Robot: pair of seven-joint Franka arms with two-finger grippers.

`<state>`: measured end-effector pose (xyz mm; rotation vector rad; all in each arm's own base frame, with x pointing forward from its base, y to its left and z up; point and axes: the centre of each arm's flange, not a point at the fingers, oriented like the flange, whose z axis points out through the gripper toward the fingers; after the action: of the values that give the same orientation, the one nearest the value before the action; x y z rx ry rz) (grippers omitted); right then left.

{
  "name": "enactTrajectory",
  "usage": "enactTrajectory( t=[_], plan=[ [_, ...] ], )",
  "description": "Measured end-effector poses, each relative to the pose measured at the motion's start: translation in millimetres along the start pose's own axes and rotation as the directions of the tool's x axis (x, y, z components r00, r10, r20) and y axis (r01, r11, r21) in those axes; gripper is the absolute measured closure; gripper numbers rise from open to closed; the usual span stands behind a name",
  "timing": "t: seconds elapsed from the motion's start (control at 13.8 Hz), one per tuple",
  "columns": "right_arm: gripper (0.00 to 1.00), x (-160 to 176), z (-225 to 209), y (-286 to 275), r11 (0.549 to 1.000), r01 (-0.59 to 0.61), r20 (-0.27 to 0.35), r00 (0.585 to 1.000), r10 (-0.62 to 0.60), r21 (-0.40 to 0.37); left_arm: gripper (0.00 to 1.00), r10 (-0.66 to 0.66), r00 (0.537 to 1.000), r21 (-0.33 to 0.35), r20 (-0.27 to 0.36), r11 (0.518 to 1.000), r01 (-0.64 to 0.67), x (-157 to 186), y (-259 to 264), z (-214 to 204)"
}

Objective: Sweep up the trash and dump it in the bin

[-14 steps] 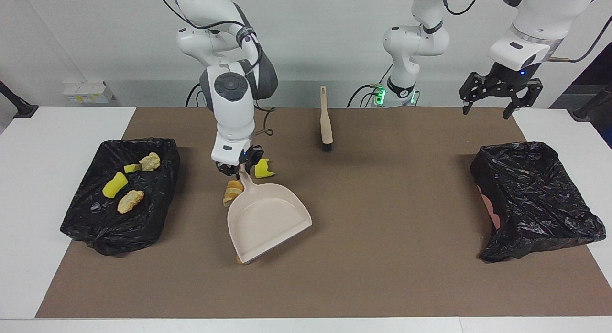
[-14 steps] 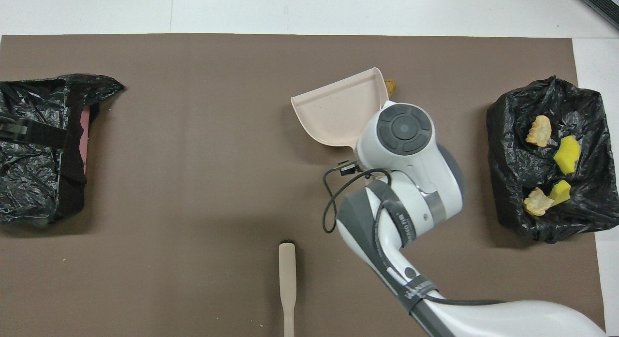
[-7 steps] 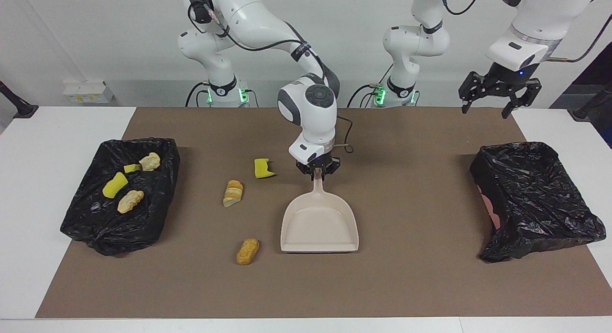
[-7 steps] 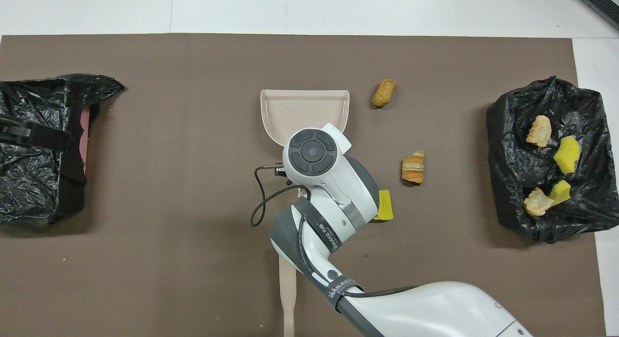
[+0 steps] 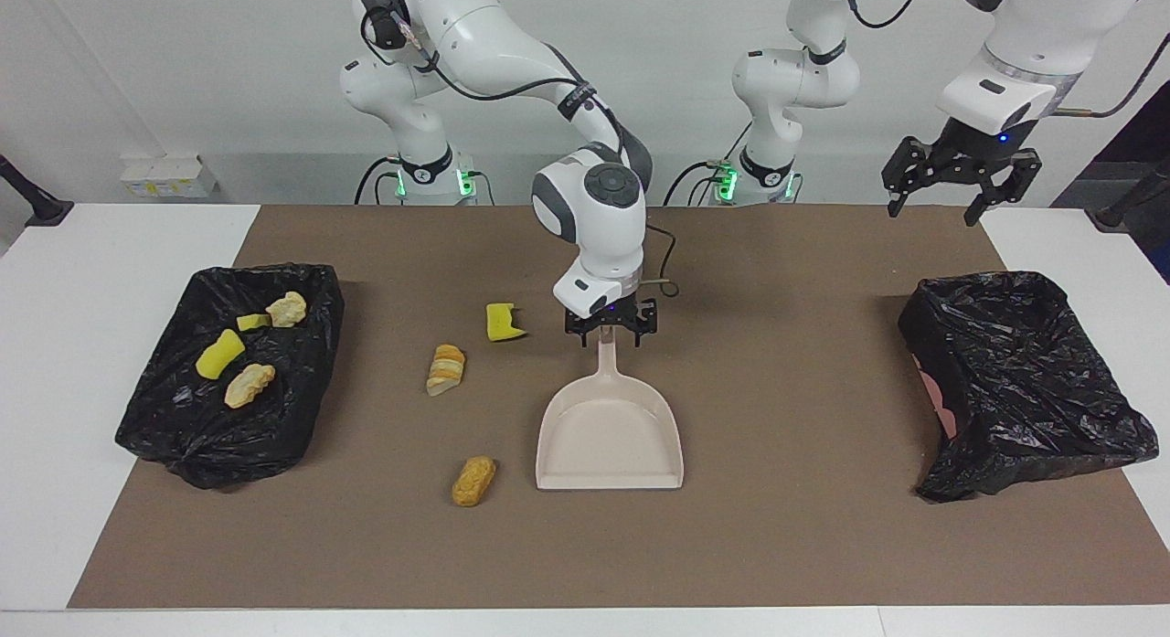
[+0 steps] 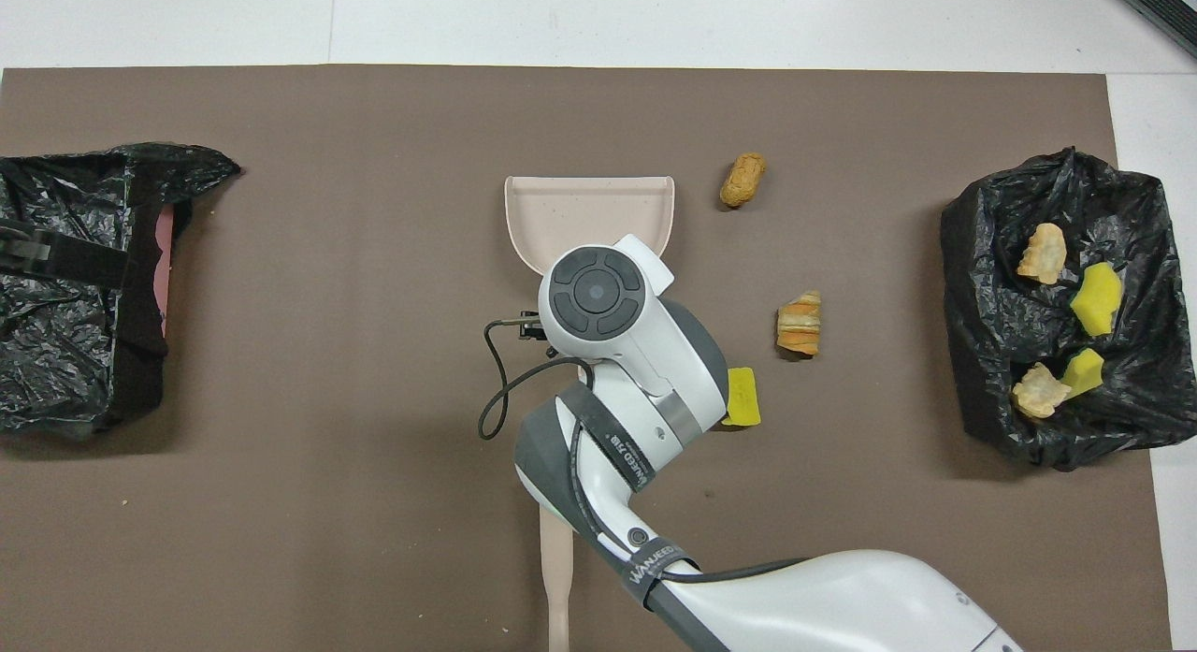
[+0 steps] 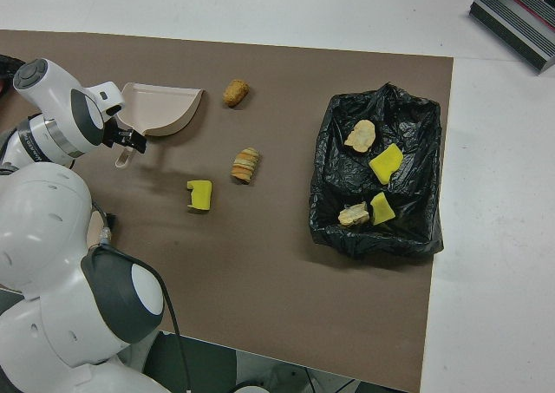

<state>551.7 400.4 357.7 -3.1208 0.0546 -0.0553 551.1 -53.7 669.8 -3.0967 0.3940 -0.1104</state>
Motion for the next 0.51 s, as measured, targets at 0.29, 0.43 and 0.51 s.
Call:
enactTrajectory(
  t=[0.29, 0.43, 0.51],
  plan=[
    [0.0, -19.8, -19.3, 1.1, 1.0, -0.005, 0.055, 0.998, 0.005, -0.006, 0.0, 0.015, 1.0, 0.003, -0.021, 1.0, -0.015, 10.6, 7.3, 7.7],
    [0.0, -48.6, -25.3, -3.5, 1.0, -0.012, 0.082, 0.997, 0.012, -0.003, 0.0, 0.038, 0.999, 0.001, -0.017, 0.999, -0.038, 25.9, 23.1, 26.1],
    [0.0, -68.7, -26.9, -8.9, 1.0, -0.019, 0.092, 0.996, 0.02, -0.009, 0.0, 0.045, 0.998, -0.001, -0.032, 0.999, -0.045, 37.1, 36.9, 36.3]
  ],
)
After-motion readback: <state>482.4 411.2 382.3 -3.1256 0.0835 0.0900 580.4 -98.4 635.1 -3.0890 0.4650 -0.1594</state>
